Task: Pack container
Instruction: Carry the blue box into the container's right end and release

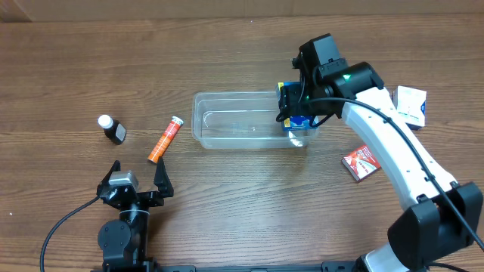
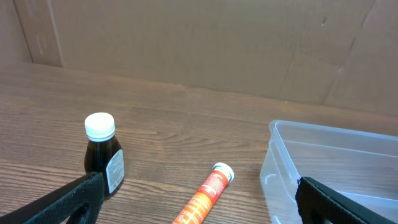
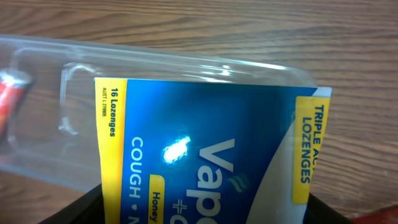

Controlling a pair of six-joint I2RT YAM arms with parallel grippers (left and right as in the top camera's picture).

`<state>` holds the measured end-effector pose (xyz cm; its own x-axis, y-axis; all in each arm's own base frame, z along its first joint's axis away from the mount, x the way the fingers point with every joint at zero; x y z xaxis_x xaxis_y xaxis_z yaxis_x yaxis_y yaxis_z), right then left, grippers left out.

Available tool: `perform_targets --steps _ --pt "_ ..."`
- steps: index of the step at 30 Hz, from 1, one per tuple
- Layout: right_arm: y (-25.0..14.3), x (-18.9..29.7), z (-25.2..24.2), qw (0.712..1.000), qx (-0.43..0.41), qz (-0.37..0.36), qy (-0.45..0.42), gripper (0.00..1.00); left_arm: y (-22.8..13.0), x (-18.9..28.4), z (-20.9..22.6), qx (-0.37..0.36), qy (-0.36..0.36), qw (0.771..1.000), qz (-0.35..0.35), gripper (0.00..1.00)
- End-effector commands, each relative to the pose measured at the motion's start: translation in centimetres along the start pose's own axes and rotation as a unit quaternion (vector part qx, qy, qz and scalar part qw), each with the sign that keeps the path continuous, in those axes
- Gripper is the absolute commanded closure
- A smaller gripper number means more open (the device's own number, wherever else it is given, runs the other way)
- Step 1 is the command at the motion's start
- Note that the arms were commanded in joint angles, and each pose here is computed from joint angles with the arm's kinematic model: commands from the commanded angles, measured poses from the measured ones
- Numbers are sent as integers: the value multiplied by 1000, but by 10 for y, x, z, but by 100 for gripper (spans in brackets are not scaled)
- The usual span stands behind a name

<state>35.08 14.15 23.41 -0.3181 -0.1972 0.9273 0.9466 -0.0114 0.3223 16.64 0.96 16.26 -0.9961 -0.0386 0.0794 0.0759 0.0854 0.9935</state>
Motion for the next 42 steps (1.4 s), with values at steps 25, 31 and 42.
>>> perform_targets --steps 25,31,42 --pt "-7 -61 -16 998 -24 2 -59 30 0 0 1 -9 2 1000 -3 0" --pt "-7 -61 -16 998 -24 1 -58 30 0 0 1 -9 2 1000 -3 0" --pt "-12 -61 -18 998 -24 15 -64 21 0 0 1 -9 2 1000 -3 0"
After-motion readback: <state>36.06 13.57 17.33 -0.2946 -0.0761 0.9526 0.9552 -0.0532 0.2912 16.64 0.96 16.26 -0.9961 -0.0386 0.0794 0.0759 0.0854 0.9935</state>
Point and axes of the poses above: each gripper's point midway between its finger pads, its own x axis back along the fingers, its own z axis along the line the jaws close on, y = z × x, the point moved 8 cm from there along x, back along the fingers, and after that the axes turned 4 degrees about -x, right-handed, at the moved point
